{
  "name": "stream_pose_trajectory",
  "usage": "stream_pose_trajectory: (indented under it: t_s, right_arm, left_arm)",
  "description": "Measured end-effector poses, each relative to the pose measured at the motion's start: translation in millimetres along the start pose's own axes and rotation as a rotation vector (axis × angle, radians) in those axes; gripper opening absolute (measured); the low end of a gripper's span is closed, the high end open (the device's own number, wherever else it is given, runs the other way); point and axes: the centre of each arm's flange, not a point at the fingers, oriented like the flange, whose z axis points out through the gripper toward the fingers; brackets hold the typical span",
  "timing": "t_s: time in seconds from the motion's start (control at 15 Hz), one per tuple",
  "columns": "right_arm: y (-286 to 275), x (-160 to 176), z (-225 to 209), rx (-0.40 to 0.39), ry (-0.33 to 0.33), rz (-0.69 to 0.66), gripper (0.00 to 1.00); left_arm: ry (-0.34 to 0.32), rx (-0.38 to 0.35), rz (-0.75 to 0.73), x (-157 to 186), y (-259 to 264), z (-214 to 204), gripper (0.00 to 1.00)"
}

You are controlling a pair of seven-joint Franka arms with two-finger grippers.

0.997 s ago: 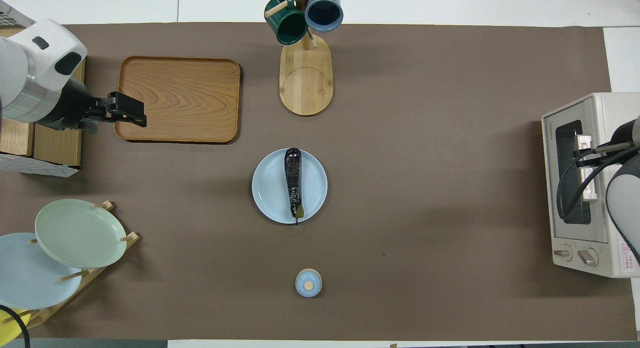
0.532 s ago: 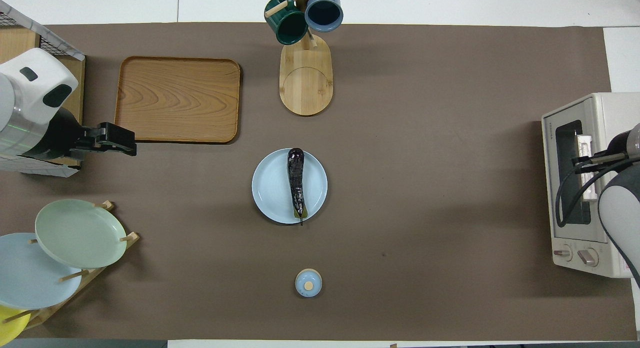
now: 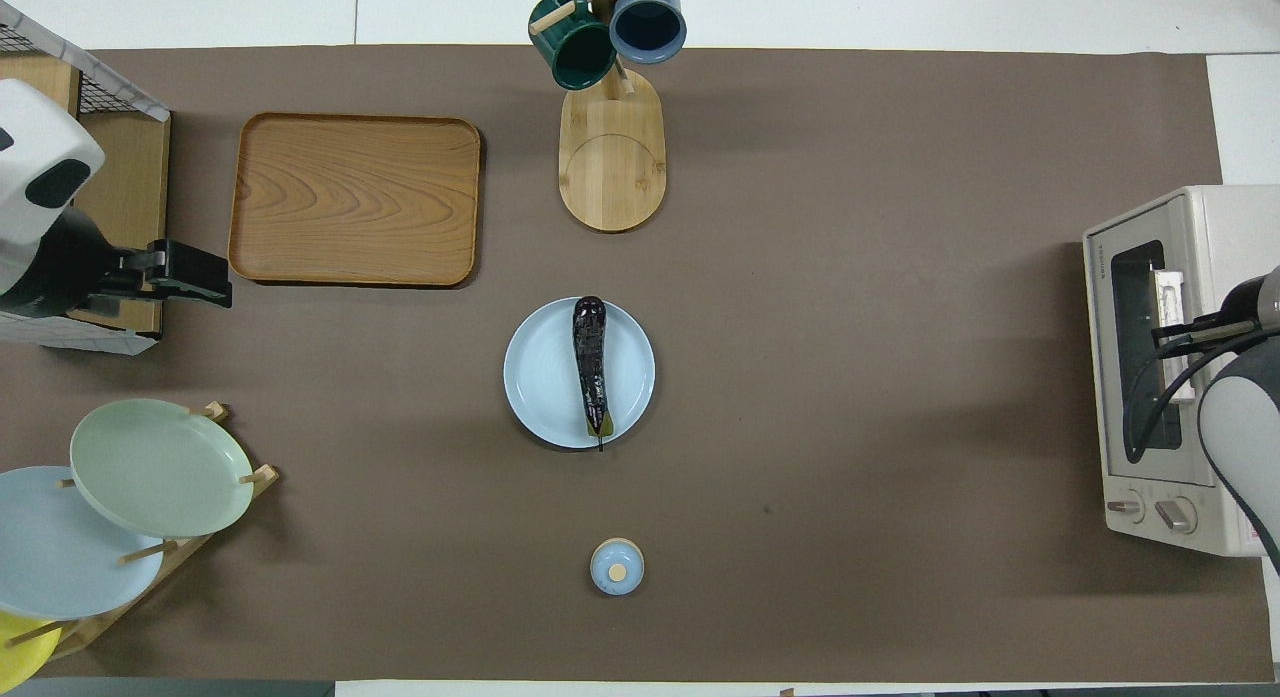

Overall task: Put eggplant into oven
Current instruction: 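Hook the oven door with the right gripper and pull it open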

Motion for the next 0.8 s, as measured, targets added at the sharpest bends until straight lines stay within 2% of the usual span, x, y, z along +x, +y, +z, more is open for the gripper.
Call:
stream_pose_trajectory:
  t_s: [0.27,0.4,0.6,0.8]
  right_arm:
    - [-4.1,-1.1,7.8,0.001,0.002,-0.007,0.01]
    - [-6.1,-0.8,8.4,0.002,0.001,-0.011,0.01]
    - [-16.0,1.3,10.0,0.004,-0.001,-0.013,0.01]
    - [-54.4,9.2,18.3,0.006,-0.009,-0.004,0.01]
  left_arm:
    - [-0.072,0.011,0.013,-11.1,-1.4,-6.6,1.0]
    - [-0.09,-0.007,0.013,-12.2,-0.3,-3.8,1.0]
    - [-0.092,-0.016,0.009,-11.9,-2.1,-3.4,1.0]
    - [-0.066,-0.02,0.005,-8.7,-3.9,-5.5,1.0]
